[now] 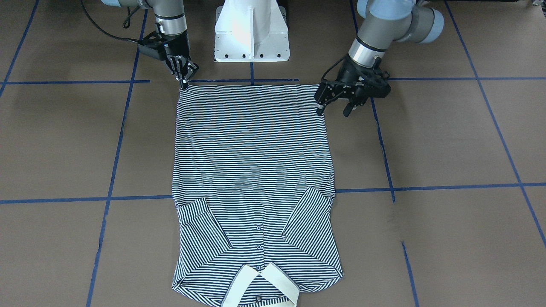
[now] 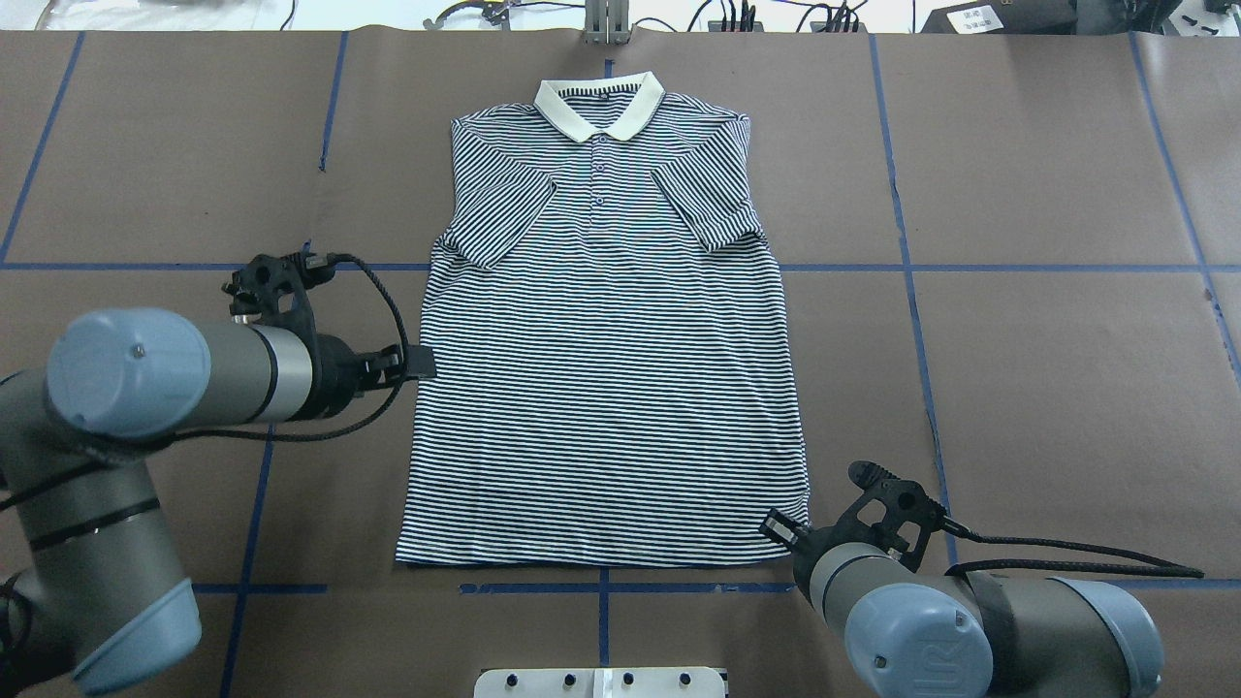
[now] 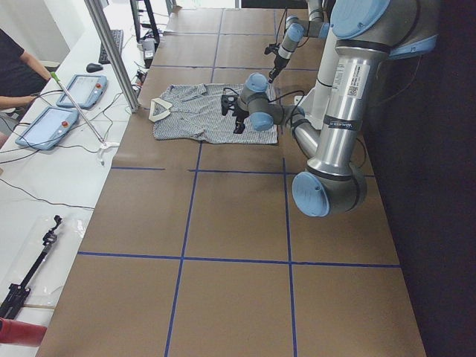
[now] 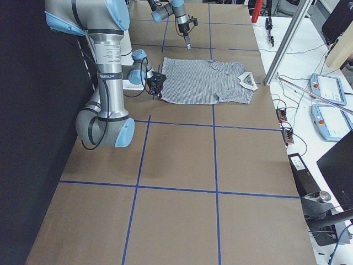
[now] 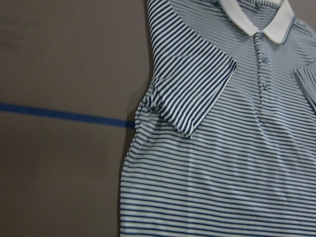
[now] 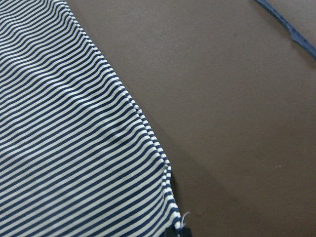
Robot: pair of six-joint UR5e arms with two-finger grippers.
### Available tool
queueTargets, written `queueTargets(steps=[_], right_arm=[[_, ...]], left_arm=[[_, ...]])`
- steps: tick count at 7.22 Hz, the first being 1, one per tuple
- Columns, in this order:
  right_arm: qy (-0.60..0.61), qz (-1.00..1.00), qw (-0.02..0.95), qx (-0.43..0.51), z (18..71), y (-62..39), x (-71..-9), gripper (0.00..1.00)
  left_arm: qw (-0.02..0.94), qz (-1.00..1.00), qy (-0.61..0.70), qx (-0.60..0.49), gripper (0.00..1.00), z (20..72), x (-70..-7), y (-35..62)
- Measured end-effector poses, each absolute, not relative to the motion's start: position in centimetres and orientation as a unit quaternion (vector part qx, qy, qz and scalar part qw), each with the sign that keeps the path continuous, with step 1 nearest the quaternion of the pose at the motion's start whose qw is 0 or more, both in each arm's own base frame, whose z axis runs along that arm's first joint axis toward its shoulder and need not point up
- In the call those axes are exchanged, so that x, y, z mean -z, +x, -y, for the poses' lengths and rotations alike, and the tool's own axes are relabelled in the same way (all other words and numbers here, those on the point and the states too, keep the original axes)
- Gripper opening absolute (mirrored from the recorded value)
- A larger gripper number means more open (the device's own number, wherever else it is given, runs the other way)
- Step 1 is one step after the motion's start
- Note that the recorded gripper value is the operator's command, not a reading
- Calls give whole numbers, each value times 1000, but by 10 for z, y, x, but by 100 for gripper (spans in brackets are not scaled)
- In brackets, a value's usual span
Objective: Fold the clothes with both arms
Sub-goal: 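Lower the left gripper to the hem corner nearest it and grasp both hem corners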
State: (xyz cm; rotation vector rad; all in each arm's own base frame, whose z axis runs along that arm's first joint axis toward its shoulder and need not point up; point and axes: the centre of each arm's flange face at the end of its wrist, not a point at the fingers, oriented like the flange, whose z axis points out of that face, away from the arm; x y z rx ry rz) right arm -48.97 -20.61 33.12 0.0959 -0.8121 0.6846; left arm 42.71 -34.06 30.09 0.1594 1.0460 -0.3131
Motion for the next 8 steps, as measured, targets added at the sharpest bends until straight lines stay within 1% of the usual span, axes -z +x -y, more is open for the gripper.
queueTargets(steps=[2, 3, 6, 7, 8], right_arm=[[47, 388, 860, -327, 207, -489, -330, 0], [47, 387, 861, -327, 207, -489, -331, 0], [48, 385, 862, -327, 207, -489, -334, 0], [48, 384, 862, -327, 207, -490, -334, 0], [48, 384, 862, -327, 207, -490, -335, 0]], left_arm=[[869, -463, 35, 171, 89, 258, -316, 467], [874, -453, 29, 175, 88, 237, -323, 480], [879, -441, 25, 177, 79, 225, -333, 494], [882, -435, 24, 177, 65, 225, -338, 499], [884, -431, 24, 176, 27, 225, -343, 502]])
